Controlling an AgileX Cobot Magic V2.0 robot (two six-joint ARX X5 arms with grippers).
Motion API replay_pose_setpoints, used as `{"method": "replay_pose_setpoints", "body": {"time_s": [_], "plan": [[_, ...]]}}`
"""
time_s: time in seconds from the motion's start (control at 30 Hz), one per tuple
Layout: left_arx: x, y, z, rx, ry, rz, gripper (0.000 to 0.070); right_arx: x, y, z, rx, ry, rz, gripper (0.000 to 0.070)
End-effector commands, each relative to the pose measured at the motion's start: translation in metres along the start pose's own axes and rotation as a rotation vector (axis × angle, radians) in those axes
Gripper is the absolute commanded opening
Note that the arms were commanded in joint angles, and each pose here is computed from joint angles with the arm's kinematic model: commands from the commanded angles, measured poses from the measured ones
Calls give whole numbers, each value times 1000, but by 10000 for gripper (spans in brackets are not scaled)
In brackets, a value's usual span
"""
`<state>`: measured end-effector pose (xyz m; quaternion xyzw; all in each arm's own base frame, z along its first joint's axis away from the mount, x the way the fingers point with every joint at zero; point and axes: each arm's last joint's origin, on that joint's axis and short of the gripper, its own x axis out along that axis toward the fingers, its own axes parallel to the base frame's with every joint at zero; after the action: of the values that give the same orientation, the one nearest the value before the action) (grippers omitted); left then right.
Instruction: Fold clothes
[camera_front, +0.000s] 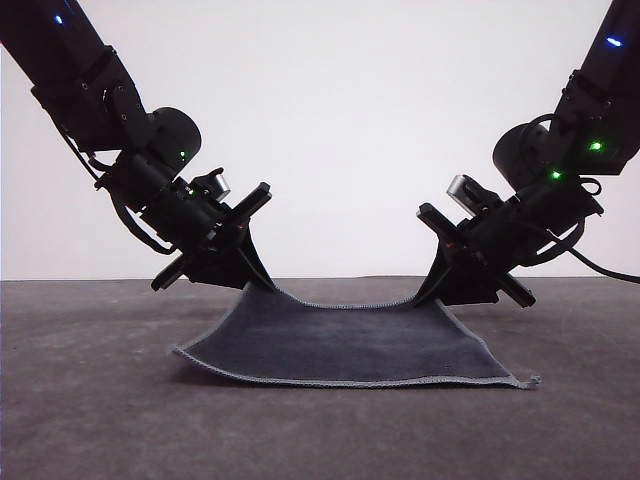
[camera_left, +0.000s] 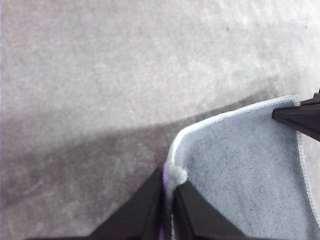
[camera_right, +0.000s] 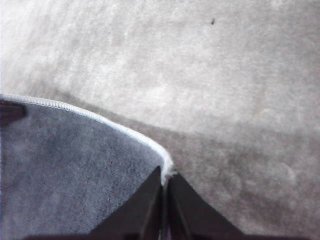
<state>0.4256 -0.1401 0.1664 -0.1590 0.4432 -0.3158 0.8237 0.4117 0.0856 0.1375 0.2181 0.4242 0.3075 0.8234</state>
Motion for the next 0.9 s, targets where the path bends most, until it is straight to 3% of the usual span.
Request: {"method": "replay_pose_setpoints", "body": {"time_s": [0.0,0.3,0.57,0.87], "plan": [[7,2,2,8,-2,0,0,7,-4,1,8,1,2,4],[-1,2,6,19,-11,-3,0,-2,6,5,-6,7,52,4],[-23,-12,11,124,-2,0,0,-18,22,14,-55,-22,64,4],[-36,-21,5,199,67,22,3,-25,34,9,-118,37,37,4]]}}
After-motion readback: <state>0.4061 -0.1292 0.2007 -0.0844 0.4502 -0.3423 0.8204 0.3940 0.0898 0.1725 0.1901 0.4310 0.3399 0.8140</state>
